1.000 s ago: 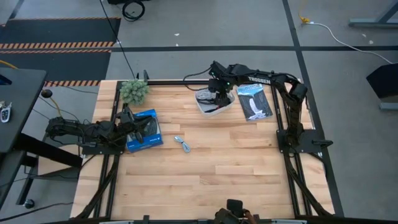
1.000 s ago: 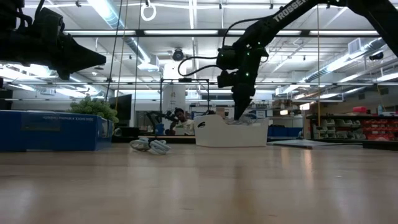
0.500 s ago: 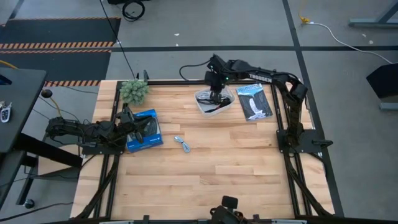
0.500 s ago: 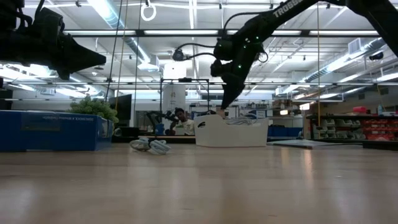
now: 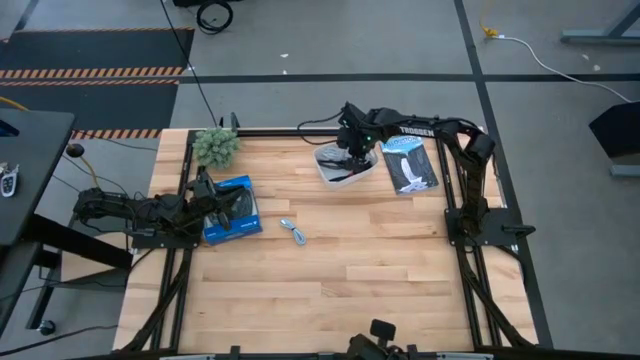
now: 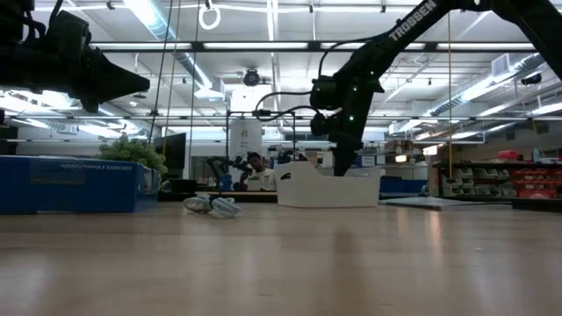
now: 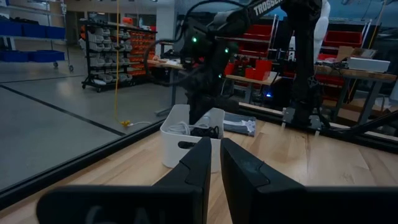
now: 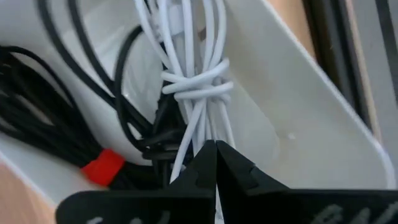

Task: Pick and place USB-C Cables
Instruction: Put the white USB cable into the white bin, then put the light blue USB cable into the white bin

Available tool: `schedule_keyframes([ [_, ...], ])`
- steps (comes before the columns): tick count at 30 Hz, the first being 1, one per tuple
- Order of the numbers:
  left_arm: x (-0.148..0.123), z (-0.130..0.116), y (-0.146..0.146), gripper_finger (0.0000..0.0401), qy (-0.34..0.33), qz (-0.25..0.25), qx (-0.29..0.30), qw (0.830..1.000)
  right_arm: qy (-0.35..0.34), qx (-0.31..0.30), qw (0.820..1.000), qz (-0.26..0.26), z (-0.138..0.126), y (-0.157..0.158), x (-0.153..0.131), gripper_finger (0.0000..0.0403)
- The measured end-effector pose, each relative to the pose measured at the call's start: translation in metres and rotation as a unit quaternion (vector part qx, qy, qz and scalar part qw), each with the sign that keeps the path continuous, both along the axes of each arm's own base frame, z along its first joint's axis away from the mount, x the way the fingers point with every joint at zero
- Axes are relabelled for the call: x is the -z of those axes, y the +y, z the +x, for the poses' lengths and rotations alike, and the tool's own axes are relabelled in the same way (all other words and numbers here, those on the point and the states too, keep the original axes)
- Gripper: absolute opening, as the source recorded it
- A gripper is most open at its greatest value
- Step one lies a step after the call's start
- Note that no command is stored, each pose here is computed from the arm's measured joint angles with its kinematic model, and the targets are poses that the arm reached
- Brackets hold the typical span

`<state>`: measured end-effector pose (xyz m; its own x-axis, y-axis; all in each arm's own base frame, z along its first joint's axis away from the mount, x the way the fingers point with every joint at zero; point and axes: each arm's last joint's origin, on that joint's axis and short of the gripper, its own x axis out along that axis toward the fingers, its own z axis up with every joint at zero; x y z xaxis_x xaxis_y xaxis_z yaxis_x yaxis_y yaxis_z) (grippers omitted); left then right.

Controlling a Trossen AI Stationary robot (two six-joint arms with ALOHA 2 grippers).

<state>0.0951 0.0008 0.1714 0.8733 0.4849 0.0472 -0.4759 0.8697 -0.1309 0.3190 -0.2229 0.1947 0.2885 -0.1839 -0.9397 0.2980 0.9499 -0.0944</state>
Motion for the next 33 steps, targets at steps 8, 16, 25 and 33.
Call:
schedule_keyframes([
  [8,0.0,0.0,0.0,0.0043,0.0,0.0,0.0,1.0,0.013,0.023,1.0,0.006,-0.005,0.002,0.009,0.0009],
  [16,0.0,0.0,0.0,0.0043,0.0,0.0,0.0,1.0,0.015,0.019,0.999,-0.021,0.003,-0.004,-0.019,0.0008],
  [25,0.0,0.0,0.0,0.0043,0.0,0.0,0.0,1.0,-0.008,0.028,0.999,-0.041,0.01,-0.01,-0.06,0.0008],
  [33,0.0,0.0,0.0,0.0043,0.0,0.0,0.0,1.0,-0.063,0.063,0.995,-0.042,0.026,0.0,-0.09,0.0008],
])
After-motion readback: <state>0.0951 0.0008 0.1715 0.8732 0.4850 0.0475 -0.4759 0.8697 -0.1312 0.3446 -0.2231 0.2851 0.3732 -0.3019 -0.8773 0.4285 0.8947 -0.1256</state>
